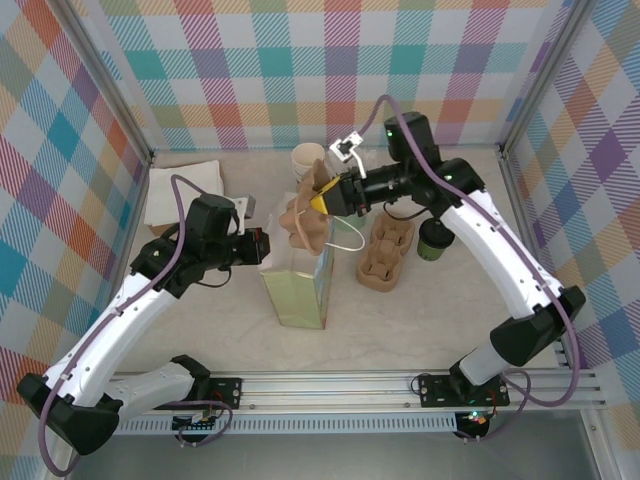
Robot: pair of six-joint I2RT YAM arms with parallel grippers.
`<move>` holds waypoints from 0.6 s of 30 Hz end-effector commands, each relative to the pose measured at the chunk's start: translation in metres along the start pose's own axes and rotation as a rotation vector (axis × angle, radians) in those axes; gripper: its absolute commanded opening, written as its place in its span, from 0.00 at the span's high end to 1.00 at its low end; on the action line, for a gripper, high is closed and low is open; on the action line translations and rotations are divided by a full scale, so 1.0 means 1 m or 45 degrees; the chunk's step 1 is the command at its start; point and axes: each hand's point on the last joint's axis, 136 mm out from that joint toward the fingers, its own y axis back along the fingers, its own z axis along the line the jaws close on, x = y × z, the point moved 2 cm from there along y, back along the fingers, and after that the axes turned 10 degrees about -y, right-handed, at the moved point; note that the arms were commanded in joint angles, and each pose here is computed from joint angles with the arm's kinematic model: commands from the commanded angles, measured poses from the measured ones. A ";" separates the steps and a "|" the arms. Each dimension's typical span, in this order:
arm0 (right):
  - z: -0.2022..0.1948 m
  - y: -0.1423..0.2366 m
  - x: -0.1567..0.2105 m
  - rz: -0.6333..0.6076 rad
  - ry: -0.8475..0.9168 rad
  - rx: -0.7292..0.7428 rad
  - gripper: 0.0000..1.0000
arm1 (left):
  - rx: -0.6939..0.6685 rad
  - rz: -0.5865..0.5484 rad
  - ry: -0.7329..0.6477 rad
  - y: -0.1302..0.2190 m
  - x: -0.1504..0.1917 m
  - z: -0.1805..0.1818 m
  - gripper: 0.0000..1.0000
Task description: Pack the takeout coffee
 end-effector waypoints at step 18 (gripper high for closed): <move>-0.035 -0.037 0.019 0.182 -0.226 -0.047 0.75 | 0.045 -0.073 -0.055 0.003 -0.014 -0.017 1.00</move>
